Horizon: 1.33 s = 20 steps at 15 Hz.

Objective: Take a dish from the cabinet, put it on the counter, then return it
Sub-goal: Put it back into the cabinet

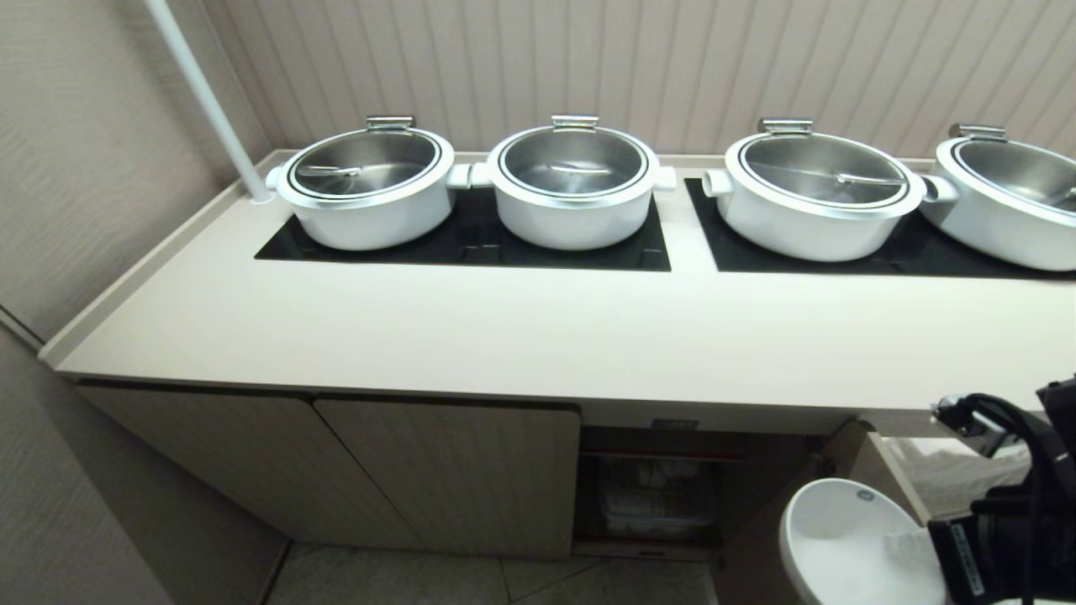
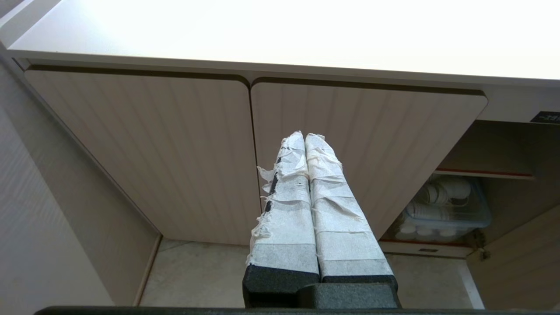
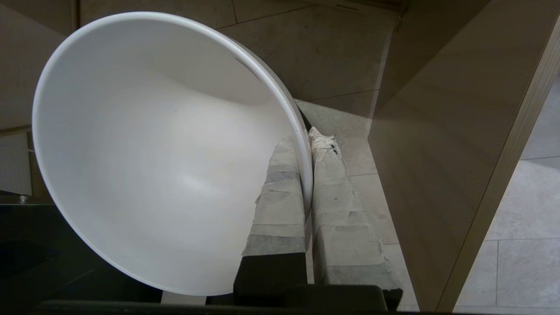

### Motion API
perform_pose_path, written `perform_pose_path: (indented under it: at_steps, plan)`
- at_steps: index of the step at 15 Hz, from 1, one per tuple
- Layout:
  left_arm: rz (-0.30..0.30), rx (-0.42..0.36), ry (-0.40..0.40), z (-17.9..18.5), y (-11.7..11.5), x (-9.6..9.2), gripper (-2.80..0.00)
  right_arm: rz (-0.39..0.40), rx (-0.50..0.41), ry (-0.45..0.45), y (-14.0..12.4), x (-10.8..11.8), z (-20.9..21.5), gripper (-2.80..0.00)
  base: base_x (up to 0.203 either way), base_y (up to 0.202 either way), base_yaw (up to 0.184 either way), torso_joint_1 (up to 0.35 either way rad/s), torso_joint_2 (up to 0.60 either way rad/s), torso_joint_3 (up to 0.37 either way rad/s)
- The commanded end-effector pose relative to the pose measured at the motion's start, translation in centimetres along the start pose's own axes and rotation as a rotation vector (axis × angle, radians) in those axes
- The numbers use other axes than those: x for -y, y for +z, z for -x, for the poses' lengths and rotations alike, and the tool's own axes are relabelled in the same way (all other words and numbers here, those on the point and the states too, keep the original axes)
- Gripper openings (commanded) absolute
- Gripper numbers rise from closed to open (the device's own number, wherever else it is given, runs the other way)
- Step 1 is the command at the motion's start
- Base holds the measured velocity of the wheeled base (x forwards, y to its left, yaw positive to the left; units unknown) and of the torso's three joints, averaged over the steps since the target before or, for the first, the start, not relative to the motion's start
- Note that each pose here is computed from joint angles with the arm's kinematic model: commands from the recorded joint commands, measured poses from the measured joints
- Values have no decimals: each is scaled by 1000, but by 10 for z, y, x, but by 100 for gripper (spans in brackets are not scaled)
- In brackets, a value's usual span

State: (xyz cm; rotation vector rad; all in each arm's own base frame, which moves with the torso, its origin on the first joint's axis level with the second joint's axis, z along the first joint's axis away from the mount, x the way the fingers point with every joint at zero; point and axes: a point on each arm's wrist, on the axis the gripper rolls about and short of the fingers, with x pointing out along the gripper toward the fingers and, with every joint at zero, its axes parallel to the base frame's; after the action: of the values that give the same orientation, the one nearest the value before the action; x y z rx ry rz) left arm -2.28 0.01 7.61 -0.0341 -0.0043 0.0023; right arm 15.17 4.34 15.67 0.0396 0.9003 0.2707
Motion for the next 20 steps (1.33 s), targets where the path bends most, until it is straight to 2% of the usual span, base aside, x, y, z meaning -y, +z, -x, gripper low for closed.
perform_pose_path:
  at_steps: [1,8,15,20]
  plan:
    - [1,0,1,0,0,0,-280,-1,-3,1,0,0,0,-280,0,0,0,0,0,0]
    - [0,1,1,0,0,0,-280,-1,-2,1,0,0,0,-280,0,0,0,0,0,0]
    - [1,0,2,0,0,0,-280,-1,-1,-1,-1,0,0,-280,0,156,-1,3,3,1]
    - [0,0,1,0,0,0,-280,-2,-3,-1,0,0,0,-280,0,0,0,0,0,0]
